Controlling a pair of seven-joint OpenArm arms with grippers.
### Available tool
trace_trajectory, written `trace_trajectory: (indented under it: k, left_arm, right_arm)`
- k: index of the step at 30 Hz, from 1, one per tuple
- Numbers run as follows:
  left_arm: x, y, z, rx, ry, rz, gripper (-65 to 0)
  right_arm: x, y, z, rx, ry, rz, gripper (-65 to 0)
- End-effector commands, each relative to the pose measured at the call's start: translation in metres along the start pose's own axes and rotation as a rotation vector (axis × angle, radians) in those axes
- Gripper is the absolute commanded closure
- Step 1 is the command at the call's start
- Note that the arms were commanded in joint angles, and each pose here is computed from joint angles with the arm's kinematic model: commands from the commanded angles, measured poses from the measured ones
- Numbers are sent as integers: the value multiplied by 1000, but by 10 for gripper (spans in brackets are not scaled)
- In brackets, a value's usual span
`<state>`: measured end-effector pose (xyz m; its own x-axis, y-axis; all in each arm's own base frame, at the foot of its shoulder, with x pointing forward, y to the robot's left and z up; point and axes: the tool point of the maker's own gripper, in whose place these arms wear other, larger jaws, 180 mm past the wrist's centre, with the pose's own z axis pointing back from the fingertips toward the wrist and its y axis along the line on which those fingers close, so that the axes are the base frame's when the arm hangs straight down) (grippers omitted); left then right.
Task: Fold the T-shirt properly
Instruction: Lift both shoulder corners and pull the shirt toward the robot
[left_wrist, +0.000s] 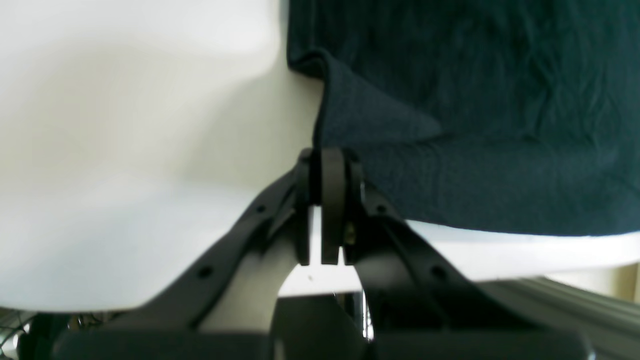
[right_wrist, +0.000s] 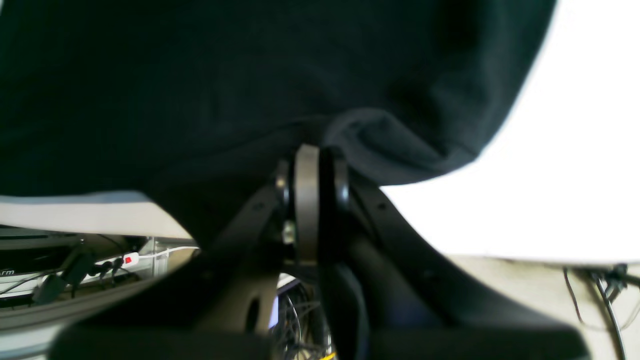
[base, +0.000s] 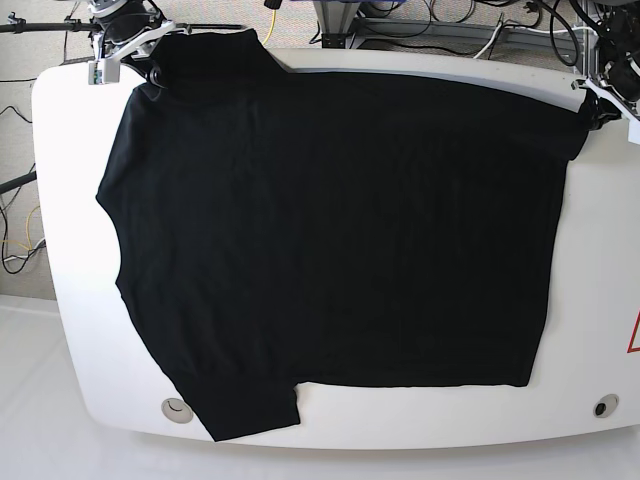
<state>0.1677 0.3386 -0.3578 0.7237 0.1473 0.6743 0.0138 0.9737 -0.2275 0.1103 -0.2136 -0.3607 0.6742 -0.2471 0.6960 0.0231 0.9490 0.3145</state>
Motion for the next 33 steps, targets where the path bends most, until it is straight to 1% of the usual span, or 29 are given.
trace_trajectory:
  k: [1,5,7,17,23,25,27,33]
  left_arm:
    - [17,4,6,7,-38,-25,0]
    - [17,5,8,13,-38,-28,0]
    - [9,7,21,37,-24,-40,0]
    - [4,2,49,67,-2,-96,0]
    - [6,-2,51,61,-6,-107,0]
    - [9,-3,50,59,-12,-114,0]
    - [22,-8,44,43,-42,-140,0]
    - [46,-13,37,34,-107,-156,0]
  right_arm:
    - [13,1,5,3,-46,17,0]
    - [15,2,6,3,-52,23,0]
    - [17,-3,12,-7,-44,45,0]
    - [9,-11,24,-38,-18,50,0]
    - [10,-12,25,-40,-17,53,0]
    - [13,-11,23,-34,-26,57,0]
    - [30,-7,14,-15,-70,82,0]
    - [55,-2,2,10,-138,108,0]
